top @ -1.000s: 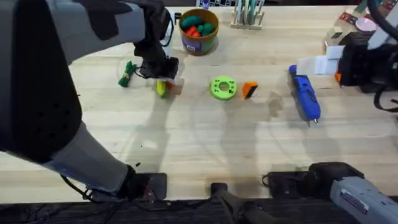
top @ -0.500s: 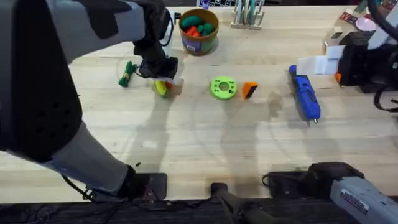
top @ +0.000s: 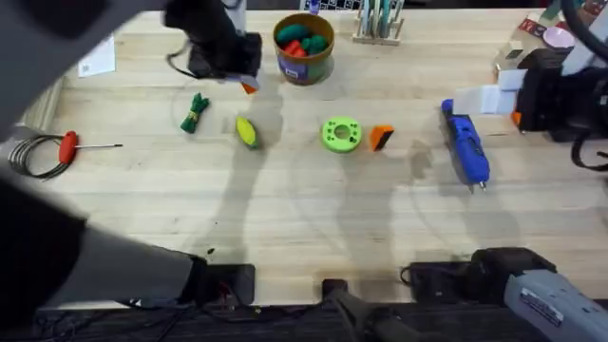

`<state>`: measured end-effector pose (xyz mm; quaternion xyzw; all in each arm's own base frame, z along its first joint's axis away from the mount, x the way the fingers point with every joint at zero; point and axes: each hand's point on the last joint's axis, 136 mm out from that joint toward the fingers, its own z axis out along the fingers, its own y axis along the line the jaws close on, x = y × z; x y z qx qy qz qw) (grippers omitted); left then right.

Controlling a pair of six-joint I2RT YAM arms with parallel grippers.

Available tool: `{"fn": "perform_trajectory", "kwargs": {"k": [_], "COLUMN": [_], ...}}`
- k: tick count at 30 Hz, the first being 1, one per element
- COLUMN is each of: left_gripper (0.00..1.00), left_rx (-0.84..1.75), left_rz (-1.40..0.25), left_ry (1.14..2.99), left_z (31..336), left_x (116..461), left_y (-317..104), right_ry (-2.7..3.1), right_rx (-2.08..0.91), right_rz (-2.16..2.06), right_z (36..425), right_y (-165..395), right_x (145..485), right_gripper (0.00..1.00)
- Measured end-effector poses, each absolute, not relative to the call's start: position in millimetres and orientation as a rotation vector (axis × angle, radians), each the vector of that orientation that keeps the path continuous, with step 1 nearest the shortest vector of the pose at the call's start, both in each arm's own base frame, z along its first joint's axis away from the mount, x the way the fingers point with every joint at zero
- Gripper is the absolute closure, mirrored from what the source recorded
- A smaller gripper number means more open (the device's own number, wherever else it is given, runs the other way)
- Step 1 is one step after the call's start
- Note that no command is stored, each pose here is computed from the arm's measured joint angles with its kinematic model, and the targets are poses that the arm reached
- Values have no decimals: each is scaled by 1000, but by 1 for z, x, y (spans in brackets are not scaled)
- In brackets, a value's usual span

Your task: Pick up the gripper from the table and insert it into the empty holder that is missing its gripper. Then pick up a screw, insert it into the mounting hole, and use the screwdriver to tighten it. Finally, clean up the table by picking up the vegetable and placing it into the bucket.

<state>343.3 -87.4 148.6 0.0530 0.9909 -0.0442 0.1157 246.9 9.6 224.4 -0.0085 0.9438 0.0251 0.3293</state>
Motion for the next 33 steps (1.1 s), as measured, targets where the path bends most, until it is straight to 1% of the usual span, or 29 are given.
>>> {"fn": "perform_trajectory", "kwargs": {"k": [4,7,12,18,19,23,24,25,26,29,33], "left_gripper": [998,998,998,998,902,279,106,44,24,16,15], "left_rx": [112,95,87,82,85,81,81,73,72,71,69], "left_rz": [-145,-151,-152,-155,-151,-150,-149,-151,-150,-150,-157], "left_ry": [2817,2777,2757,2751,2752,2758,2759,2759,2758,2747,2701], "left_z": [191,210,223,227,226,226,226,226,226,229,242], "left_x": [326,315,303,299,298,297,297,297,297,296,290], "left_y": [-82,-79,-75,-75,-74,-74,-74,-74,-74,-73,-71], "right_ry": [2469,2469,2470,2469,2469,2469,2469,2470,2469,2469,2470], "right_rx": [-22,-23,-23,-23,-23,-23,-23,-23,-23,-23,-23], "right_rz": [66,66,68,68,68,68,68,68,68,68,68], "right_z": [224,224,224,224,224,224,224,224,224,224,224], "right_y": [10,10,10,10,10,10,10,10,10,10,10], "right_x": [247,247,247,247,247,247,247,247,247,247,247], "right_gripper": [11,10,10,11,10,10,10,10,10,10,10]}}
